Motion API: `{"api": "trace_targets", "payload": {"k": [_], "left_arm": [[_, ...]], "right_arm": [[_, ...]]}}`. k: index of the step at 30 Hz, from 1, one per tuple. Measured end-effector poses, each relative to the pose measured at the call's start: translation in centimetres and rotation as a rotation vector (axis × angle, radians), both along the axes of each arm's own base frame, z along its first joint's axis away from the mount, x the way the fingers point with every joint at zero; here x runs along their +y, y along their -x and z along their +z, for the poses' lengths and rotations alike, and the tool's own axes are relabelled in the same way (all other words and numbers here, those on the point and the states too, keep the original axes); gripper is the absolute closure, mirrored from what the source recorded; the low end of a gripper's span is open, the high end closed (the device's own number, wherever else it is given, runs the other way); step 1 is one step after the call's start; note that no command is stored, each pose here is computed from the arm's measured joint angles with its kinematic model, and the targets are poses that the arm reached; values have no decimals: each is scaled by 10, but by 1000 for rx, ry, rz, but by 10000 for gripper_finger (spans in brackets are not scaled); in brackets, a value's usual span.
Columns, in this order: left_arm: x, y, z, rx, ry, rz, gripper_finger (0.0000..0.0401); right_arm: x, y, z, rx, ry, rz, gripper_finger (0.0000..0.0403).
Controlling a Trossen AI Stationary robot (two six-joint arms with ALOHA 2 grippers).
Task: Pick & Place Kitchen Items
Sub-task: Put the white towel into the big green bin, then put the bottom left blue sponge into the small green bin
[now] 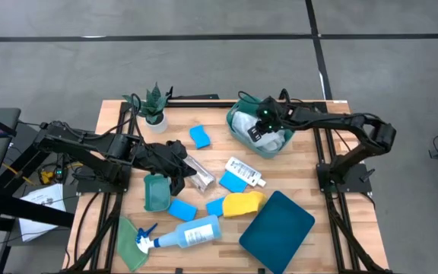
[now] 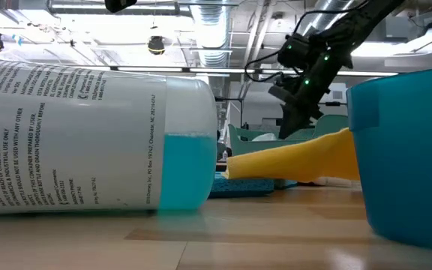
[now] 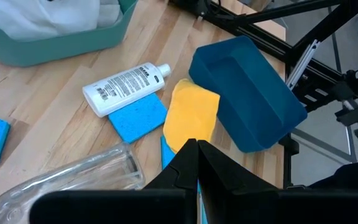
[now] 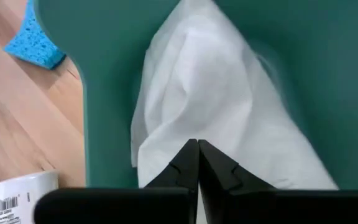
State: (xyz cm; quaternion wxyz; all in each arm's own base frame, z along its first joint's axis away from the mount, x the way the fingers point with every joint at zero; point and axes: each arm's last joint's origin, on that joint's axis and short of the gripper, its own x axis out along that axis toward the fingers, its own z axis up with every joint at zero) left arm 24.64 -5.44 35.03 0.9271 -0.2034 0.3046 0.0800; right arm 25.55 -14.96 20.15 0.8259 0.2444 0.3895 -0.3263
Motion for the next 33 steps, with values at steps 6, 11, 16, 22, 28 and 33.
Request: {"api": "trace_targets", "payload": {"k": [6, 11, 16, 22, 28, 33], "left_arm": [[0, 0, 0, 0, -2, -2, 399], [0, 0, 0, 0, -2, -2, 399], [0, 0, 0, 0, -4, -4, 399], [0, 0, 0, 1, -33, -27, 399], [6, -1, 0, 2, -45, -12, 399], [9, -2, 0, 3, -65, -20, 399]], "right_arm": [[5, 10, 20, -41, 37, -35, 403], [11, 20, 45, -134, 72, -38, 403], [22, 38, 78, -272, 115, -40, 403], [41, 67, 117, -442, 192, -21, 403], [65, 92, 146, -601, 263, 27, 403], [82, 106, 163, -713, 305, 85, 403]]}}
